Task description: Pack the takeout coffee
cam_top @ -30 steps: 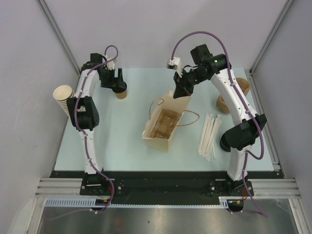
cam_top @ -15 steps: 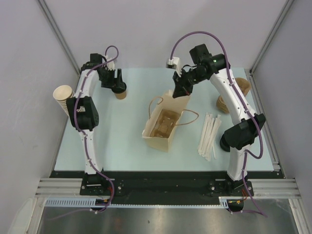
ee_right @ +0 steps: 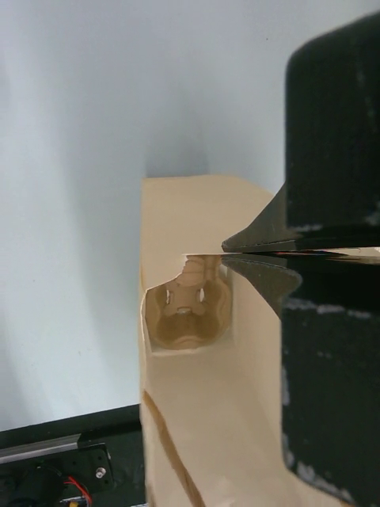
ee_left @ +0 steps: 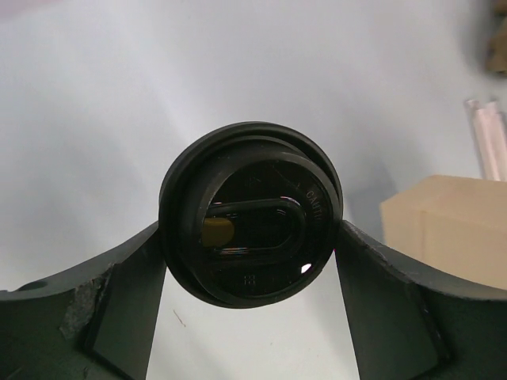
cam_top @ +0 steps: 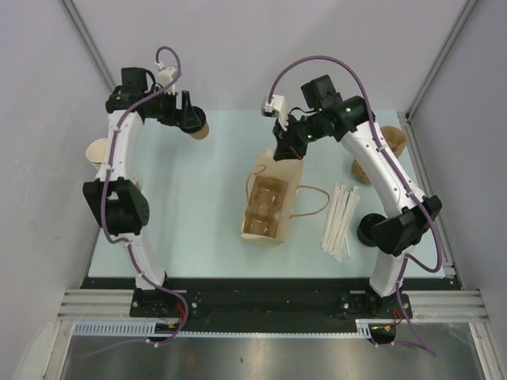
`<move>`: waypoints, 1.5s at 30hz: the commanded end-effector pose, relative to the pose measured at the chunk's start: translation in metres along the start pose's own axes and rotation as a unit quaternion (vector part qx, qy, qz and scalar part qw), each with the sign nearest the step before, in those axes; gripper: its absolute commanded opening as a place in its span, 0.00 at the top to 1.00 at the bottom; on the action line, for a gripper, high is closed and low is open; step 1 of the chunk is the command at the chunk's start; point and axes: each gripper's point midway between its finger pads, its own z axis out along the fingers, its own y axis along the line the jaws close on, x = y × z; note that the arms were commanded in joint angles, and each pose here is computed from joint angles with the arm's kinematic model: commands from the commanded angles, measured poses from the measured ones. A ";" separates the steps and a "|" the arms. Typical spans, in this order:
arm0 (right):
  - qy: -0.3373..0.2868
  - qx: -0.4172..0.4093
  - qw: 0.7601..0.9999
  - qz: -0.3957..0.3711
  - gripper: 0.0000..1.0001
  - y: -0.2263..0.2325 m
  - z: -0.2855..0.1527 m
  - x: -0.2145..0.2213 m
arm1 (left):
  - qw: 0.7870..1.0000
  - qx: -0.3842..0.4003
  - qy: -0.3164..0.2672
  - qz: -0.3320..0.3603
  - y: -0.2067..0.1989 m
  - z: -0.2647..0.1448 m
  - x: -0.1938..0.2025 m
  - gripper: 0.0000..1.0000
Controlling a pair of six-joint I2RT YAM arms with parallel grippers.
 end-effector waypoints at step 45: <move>-0.024 0.068 0.962 0.262 1.00 -0.051 0.012 0.010 | 0.954 0.154 0.051 0.253 -0.291 -0.021 0.049 0.81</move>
